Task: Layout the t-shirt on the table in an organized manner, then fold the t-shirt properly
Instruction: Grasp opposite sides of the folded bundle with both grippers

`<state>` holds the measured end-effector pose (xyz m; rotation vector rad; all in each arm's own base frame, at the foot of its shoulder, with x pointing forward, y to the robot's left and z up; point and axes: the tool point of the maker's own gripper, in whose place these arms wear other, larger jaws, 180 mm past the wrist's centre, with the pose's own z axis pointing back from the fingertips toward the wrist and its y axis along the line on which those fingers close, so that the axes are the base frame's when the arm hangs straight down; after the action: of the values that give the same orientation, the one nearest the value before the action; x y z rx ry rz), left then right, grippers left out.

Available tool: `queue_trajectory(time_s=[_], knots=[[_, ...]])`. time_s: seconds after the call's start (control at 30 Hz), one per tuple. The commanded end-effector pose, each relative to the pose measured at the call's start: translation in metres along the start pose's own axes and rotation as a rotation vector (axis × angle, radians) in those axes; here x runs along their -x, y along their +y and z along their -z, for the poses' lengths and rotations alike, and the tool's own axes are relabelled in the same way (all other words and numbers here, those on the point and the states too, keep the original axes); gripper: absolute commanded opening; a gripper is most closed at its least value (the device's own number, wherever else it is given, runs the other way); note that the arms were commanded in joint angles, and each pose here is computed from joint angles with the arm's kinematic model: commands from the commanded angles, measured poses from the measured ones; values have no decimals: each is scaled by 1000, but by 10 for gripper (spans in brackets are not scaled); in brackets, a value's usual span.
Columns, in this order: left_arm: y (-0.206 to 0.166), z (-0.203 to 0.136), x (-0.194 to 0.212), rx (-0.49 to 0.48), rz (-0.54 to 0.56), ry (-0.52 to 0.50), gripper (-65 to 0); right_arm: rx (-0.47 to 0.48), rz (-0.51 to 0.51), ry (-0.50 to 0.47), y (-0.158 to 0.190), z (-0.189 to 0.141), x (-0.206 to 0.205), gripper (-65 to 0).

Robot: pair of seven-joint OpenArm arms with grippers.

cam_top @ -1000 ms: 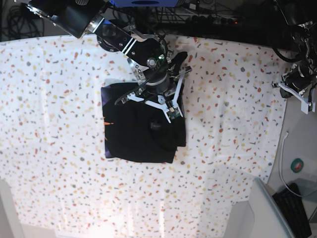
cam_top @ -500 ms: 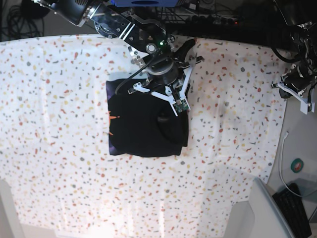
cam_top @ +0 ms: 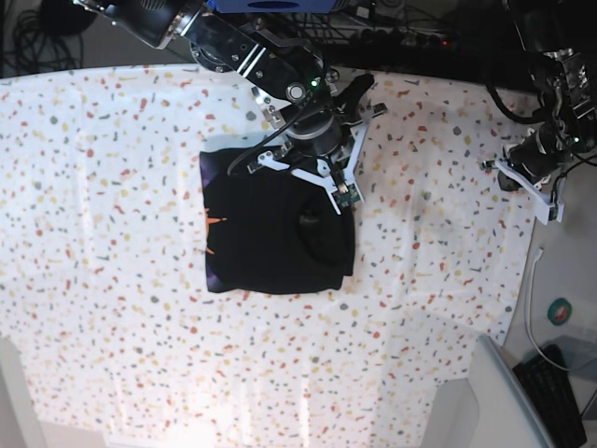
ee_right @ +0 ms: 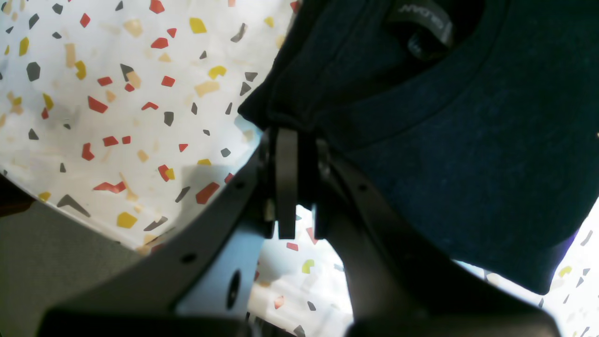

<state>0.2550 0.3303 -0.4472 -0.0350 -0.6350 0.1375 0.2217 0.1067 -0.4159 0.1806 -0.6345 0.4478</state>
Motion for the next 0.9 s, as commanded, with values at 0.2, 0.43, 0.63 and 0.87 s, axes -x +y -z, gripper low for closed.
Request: queue_trajectory(time_s=[0.2, 0.43, 0.63, 0.87], knots=[[-21, -6, -43, 43, 27, -120, -650, -64, 50, -12, 13, -4, -11, -447], [-80, -29, -74, 163, 45, -144, -462, -102, 72, -89, 6, -27, -30, -308], [-138, -43, -90, 456, -99, -206, 0, -47, 103, -212, -43, -59, -54, -306], [-199, -11, -56, 617, -117, -79, 0, 93, 222, -187, -105, -57, -39, -305]])
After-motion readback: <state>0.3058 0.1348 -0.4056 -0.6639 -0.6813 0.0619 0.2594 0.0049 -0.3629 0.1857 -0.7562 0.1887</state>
